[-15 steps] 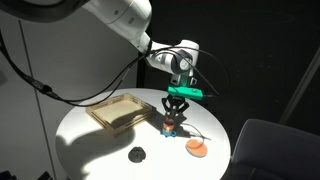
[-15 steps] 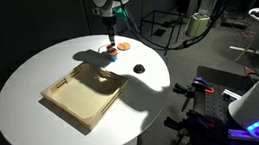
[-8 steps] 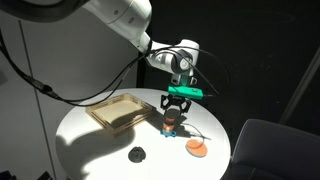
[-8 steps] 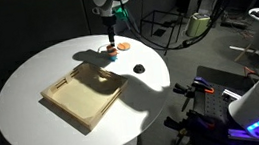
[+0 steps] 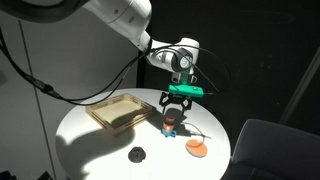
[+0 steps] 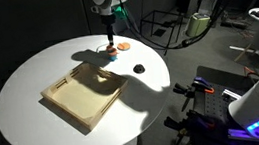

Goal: Put the small blue cup and small orange cup in the box

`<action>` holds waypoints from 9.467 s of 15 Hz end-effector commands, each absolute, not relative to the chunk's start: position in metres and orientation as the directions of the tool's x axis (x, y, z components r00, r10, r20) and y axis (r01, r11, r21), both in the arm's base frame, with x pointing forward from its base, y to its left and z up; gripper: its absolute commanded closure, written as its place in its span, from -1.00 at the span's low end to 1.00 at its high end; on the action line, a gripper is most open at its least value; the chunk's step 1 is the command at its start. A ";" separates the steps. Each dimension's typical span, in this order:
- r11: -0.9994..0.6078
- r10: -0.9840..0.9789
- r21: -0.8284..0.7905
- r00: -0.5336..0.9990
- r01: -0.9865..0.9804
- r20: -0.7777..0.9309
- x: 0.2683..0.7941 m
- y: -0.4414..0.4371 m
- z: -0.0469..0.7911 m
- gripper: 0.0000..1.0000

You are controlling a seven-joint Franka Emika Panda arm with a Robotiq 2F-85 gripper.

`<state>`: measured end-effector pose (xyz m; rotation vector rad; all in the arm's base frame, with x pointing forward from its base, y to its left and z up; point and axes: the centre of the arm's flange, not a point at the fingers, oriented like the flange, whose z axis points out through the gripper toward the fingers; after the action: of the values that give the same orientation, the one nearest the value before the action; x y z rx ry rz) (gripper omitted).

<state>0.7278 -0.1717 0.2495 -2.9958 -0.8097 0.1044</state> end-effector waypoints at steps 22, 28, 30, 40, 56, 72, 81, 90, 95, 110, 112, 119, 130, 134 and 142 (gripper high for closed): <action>-0.851 0.525 -0.066 0.847 0.521 -0.080 0.739 -0.177 0.227 0.30; -0.852 0.524 -0.058 0.849 0.521 -0.071 0.741 -0.179 0.233 0.99; -0.852 0.523 -0.057 0.850 0.520 -0.067 0.740 -0.180 0.235 1.00; -0.851 0.525 -0.039 0.850 0.524 -0.048 0.741 -0.175 0.250 -0.06; -0.836 0.549 -0.029 0.835 0.549 -0.043 0.756 -0.160 0.255 -1.00; -0.841 0.542 -0.065 0.835 0.538 -0.095 0.741 -0.164 0.225 -1.00; -0.842 0.539 -0.068 0.836 0.535 -0.105 0.737 -0.168 0.221 0.20; -0.841 0.541 -0.061 0.836 0.537 -0.097 0.739 -0.167 0.229 0.60; -0.838 0.545 -0.048 0.835 0.543 -0.075 0.739 -0.163 0.247 0.60; -0.795 0.606 0.039 0.795 0.605 0.011 0.732 -0.128 0.341 0.60; -0.761 0.648 0.045 0.762 0.647 0.012 0.723 -0.114 0.351 0.60; -0.621 0.784 0.028 0.621 0.784 -0.010 0.683 -0.052 0.359 0.60; -0.418 0.908 -0.058 0.418 0.907 -0.016 0.592 0.035 0.276 0.60; -0.369 0.929 -0.057 0.369 0.928 -0.015 0.573 0.059 0.263 0.60; -0.325 0.946 -0.024 0.325 0.945 -0.013 0.579 0.070 0.281 0.60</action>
<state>0.5800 0.0744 0.2667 -2.5607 -1.7494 0.0661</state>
